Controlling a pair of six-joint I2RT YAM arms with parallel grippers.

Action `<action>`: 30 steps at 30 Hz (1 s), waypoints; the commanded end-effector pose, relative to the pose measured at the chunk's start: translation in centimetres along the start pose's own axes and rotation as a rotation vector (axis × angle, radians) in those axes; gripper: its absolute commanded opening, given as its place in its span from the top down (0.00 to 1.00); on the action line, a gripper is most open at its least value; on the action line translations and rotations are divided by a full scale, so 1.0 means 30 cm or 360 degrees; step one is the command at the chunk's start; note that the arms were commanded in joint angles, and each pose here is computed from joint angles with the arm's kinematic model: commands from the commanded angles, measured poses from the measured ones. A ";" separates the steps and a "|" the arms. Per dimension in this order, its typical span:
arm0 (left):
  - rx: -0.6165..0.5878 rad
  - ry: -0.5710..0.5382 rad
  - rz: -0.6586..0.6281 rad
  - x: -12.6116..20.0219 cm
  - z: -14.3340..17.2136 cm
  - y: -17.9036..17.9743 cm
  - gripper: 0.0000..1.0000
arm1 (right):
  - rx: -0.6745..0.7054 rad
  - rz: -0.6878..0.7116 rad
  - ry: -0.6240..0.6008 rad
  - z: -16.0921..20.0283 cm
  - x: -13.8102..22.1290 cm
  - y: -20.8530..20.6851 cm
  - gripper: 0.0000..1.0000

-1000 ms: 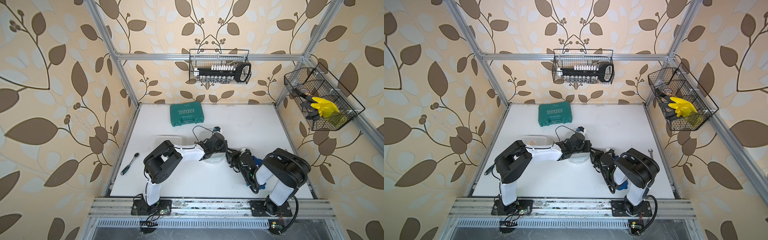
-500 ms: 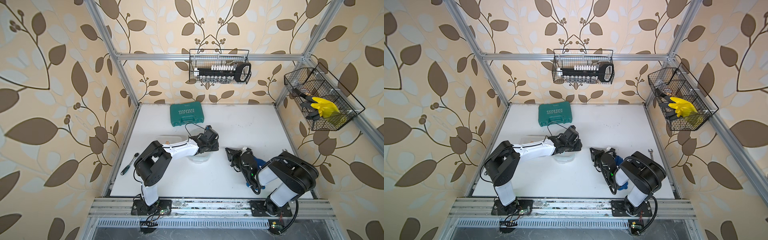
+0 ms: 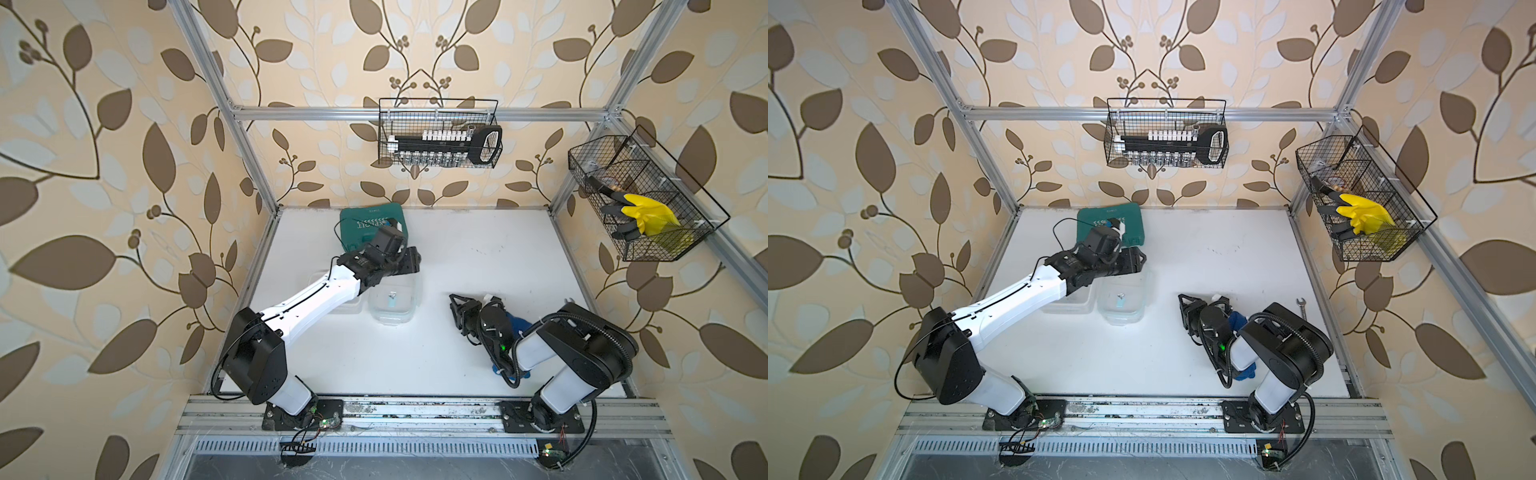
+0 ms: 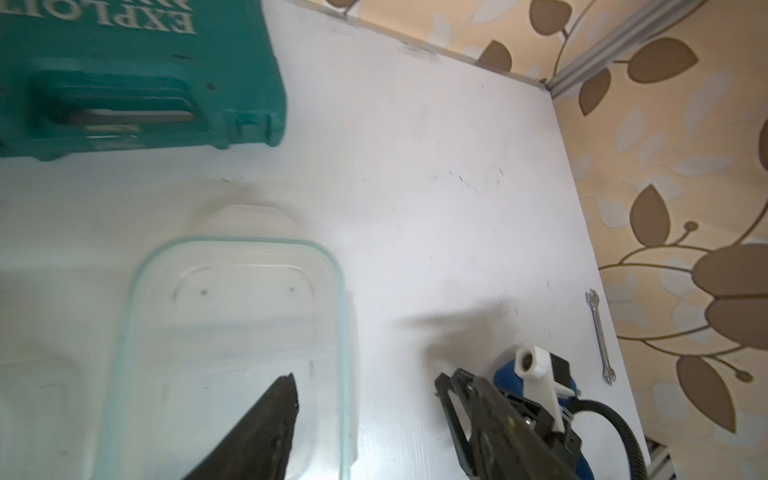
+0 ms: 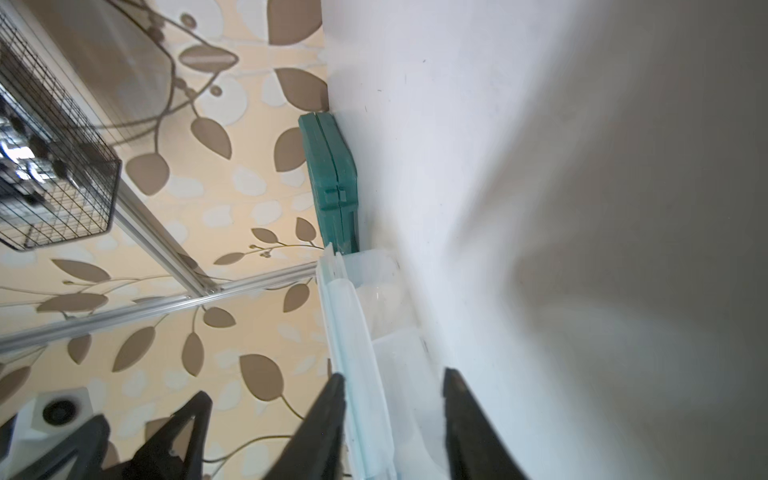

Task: Wipe the insides of the lunch boxes
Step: Open the fastener of the lunch box, then open the lid of the lunch box.

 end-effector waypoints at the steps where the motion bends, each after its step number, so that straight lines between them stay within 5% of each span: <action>1: 0.0042 0.0070 -0.0132 0.012 0.019 0.132 0.29 | 0.0119 -0.0004 0.0069 0.019 -0.023 0.045 0.42; 12: 0.0185 0.0217 -0.0105 -0.086 0.095 0.258 0.22 | 0.0369 -0.0044 0.0439 0.117 -0.173 0.120 0.37; 30: 0.0295 0.0376 -0.0136 -0.188 0.209 0.334 0.22 | 0.0443 -0.0149 0.0534 0.148 -0.246 0.098 0.40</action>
Point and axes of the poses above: each gripper's point midway between its finger pads, its own x axis back along the fingers, its own y axis along the line the jaws close on, z = x × y, the point moved 7 cm from there along x, back along the fingers, and after that the axes turned 4 degrees about x, right-handed, at the moved point
